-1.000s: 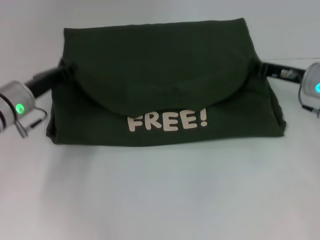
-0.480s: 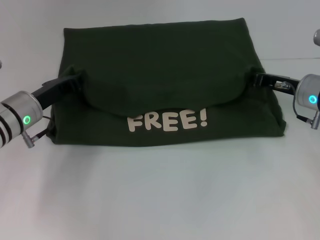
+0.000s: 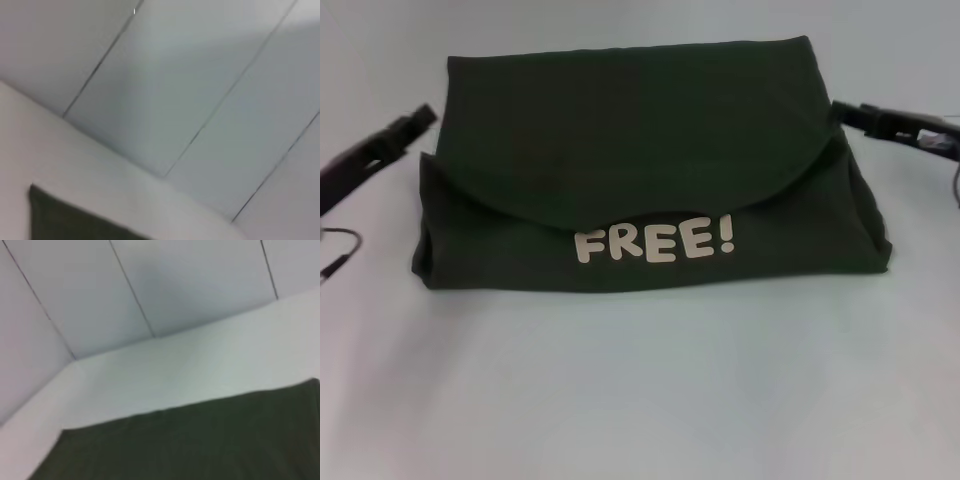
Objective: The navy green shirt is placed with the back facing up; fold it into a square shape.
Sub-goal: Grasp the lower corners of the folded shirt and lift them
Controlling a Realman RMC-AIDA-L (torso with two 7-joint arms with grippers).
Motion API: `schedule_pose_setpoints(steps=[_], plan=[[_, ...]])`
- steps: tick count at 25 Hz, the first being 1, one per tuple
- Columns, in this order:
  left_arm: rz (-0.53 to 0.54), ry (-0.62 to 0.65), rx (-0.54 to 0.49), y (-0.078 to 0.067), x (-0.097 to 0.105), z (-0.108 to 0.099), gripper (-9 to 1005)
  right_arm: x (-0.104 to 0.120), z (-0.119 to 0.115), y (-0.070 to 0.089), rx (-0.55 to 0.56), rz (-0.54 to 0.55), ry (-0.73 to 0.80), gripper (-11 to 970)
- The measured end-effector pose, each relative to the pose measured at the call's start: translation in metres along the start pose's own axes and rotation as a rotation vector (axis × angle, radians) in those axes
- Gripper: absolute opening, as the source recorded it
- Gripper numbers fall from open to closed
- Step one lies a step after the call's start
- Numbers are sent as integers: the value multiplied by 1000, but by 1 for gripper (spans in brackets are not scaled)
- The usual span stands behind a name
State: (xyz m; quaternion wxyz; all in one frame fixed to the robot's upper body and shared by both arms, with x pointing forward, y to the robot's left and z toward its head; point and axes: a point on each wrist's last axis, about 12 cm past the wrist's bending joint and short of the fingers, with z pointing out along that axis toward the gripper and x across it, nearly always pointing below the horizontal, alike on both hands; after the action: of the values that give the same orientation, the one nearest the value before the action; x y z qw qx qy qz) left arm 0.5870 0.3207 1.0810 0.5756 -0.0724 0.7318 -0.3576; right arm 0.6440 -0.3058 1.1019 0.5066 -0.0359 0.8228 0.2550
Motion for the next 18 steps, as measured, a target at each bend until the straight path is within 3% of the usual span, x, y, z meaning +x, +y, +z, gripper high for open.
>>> schedule_pose_setpoints(steps=[3, 5, 9, 10, 11, 13, 18], plan=[[-16, -26, 62, -1, 0, -15, 296, -4, -14, -5, -60, 17, -19, 353], [-11, -22, 134, -4, 2, -29, 384, -5, -24, -8, -100, 38, -19, 398], [30, 43, 213, -7, 10, -52, 560, -1, -44, -14, -165, 68, -4, 572], [43, 69, 211, -6, 13, -57, 659, 1, -49, -15, -177, 75, 0, 615], [52, 86, 211, -5, 15, -59, 758, 3, -54, -16, -188, 84, 5, 692], [71, 130, 203, -3, 20, -65, 815, 7, -63, -19, -204, 109, 15, 847], [133, 256, 139, 5, 35, -69, 929, 15, -78, -26, -207, 167, 21, 872]])
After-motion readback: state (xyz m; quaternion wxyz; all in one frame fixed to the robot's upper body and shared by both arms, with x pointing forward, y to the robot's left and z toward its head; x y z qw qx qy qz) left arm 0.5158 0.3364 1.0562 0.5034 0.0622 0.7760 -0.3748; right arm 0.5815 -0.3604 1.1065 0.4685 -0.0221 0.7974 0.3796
